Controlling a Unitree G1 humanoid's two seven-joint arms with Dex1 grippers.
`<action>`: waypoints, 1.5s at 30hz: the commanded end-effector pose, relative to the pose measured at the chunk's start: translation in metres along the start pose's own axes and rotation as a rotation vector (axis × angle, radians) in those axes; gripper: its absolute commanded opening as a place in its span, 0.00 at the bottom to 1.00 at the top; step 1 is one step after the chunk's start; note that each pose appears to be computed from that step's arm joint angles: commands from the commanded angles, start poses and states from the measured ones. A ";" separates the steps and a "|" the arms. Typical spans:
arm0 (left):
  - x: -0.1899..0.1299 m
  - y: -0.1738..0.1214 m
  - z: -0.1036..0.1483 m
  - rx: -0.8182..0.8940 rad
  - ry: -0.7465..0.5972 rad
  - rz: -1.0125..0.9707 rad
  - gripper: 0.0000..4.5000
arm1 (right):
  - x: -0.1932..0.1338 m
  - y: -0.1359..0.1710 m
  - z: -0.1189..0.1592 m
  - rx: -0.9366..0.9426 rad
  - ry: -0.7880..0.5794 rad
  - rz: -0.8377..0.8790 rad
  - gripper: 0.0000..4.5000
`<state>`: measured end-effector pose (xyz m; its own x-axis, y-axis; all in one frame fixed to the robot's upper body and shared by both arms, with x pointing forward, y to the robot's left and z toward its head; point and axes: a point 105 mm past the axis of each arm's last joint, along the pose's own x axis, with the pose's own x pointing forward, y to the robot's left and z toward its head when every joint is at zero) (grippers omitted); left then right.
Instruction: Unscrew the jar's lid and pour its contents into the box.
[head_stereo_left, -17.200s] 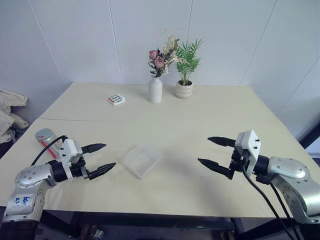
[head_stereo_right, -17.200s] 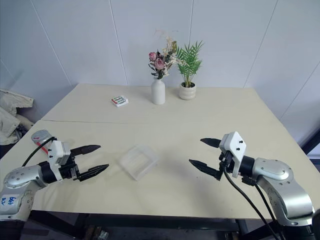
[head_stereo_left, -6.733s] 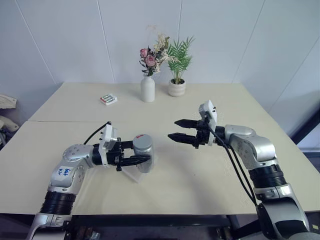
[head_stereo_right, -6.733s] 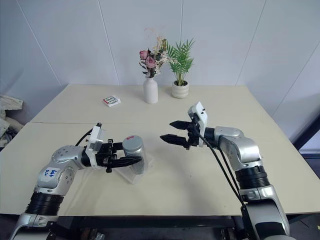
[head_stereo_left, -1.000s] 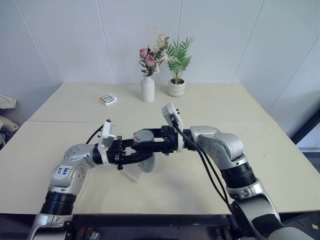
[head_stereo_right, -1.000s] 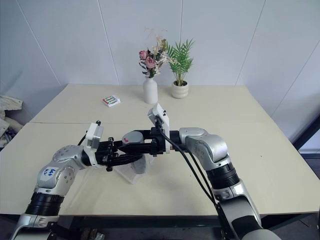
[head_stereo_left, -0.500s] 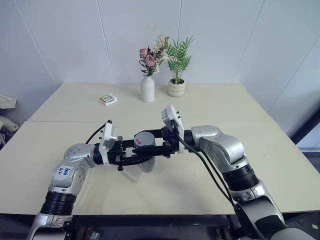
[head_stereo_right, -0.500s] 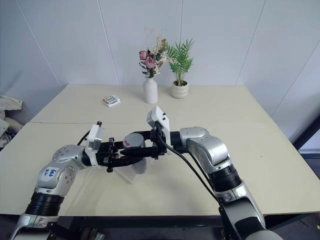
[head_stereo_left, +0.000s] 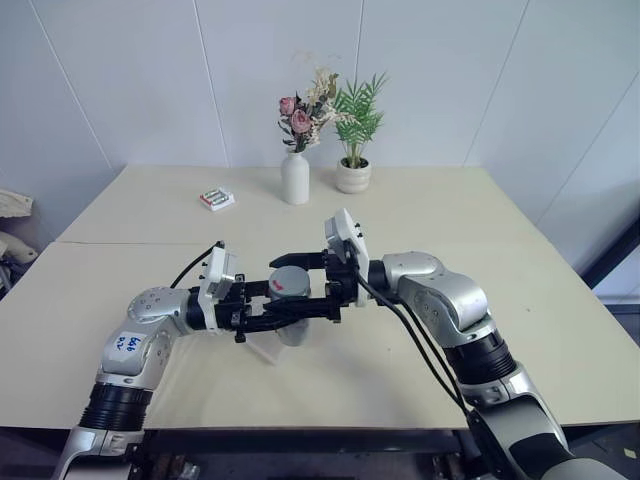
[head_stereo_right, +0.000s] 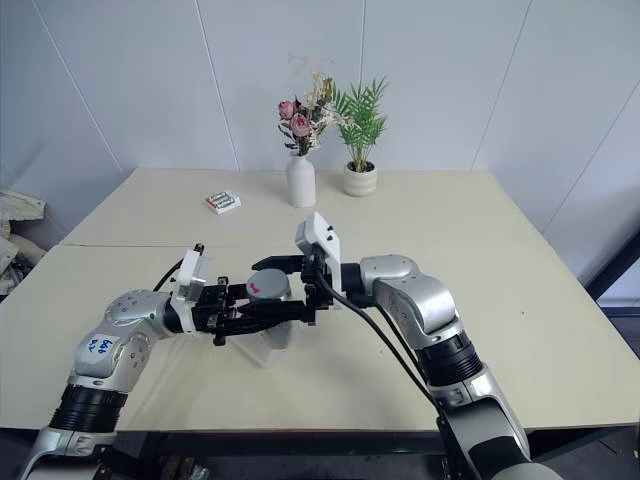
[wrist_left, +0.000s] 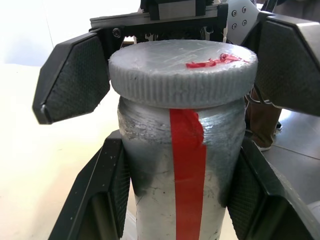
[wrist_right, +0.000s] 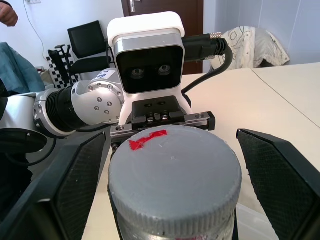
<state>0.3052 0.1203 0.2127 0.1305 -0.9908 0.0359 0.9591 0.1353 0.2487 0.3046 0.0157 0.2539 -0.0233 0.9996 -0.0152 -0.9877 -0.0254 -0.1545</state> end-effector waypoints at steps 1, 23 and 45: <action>-0.002 -0.001 0.006 0.031 0.003 -0.005 0.49 | -0.002 0.003 0.015 -0.030 -0.056 0.008 0.99; -0.002 -0.002 0.007 0.032 0.003 -0.007 0.49 | -0.001 0.002 0.016 -0.010 -0.061 0.009 0.72; -0.005 -0.006 -0.001 0.021 0.039 -0.021 0.49 | -0.007 -0.001 0.035 0.067 -0.137 -0.006 0.72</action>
<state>0.3031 0.1243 0.2041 0.1273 -0.9918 -0.0057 0.9652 0.1225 0.2310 0.3085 0.0071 0.2856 -0.0029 0.9913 0.1316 -0.9994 0.0016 -0.0341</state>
